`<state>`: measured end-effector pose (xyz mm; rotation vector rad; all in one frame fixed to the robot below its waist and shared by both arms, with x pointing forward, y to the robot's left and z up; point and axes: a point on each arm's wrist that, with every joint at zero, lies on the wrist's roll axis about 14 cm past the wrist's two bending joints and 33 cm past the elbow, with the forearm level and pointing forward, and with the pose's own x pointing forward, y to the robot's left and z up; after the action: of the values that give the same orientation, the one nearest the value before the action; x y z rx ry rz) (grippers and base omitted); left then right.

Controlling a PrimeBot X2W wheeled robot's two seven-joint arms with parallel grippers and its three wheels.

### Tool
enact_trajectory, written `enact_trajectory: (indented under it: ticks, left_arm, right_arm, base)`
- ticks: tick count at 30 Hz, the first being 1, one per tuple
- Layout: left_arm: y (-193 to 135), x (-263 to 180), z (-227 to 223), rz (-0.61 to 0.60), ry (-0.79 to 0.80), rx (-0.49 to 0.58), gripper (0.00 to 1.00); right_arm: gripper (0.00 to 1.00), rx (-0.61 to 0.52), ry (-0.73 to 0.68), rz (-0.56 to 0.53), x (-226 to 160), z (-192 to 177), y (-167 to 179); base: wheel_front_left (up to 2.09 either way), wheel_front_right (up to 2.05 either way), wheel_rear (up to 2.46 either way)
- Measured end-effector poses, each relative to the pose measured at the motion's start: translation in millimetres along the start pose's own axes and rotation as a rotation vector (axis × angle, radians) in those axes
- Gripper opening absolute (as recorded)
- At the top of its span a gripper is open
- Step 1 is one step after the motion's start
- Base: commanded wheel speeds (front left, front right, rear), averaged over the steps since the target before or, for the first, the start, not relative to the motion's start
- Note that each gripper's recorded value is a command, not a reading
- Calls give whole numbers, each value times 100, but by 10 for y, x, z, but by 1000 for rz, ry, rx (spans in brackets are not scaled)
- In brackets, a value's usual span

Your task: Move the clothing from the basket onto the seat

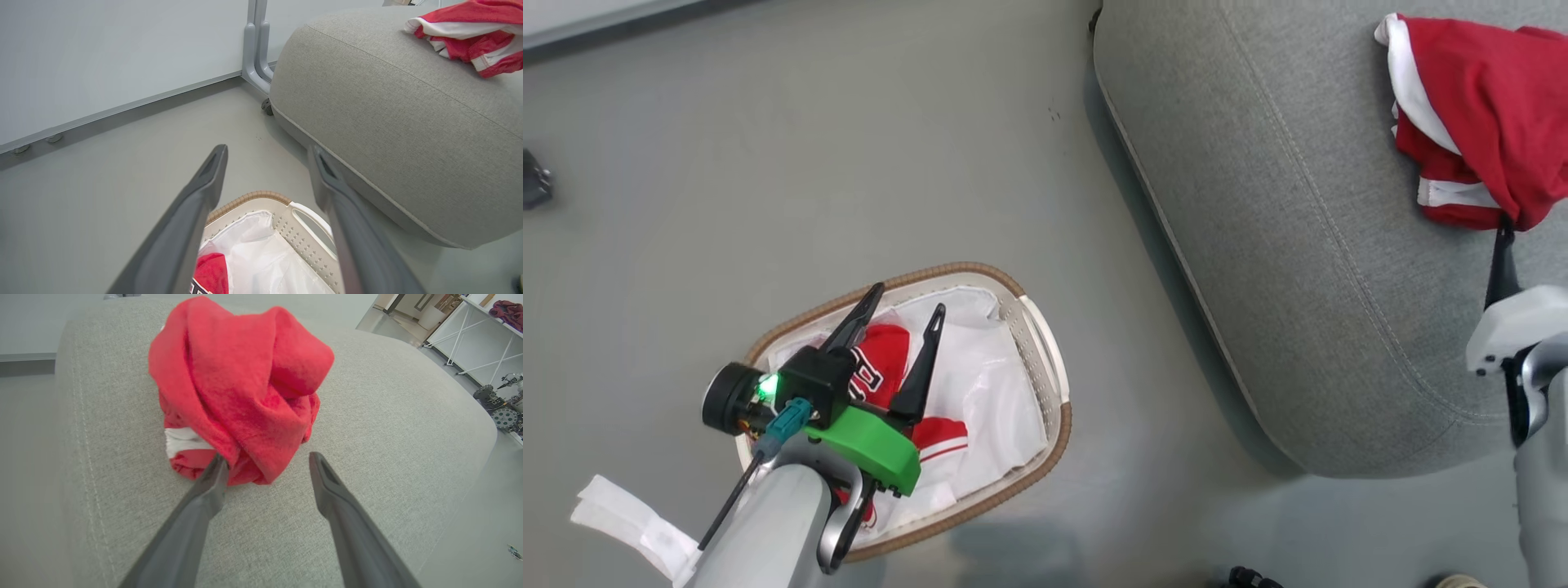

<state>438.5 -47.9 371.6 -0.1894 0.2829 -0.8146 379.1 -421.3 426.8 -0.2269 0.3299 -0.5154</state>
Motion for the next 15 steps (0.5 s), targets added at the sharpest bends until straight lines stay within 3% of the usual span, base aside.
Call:
enact_trajectory:
  ticks: [5,15]
  left_arm:
    - [106,-128,88,74,-14,3,100]
    - [450,-517,295,267,-64,15,100]
  right_arm:
    - [100,48,-31,46,-164,21,179]
    - [100,140,-125,283,-428,276,1096]
  base:
    - [0,0,0]
    - [0,0,0]
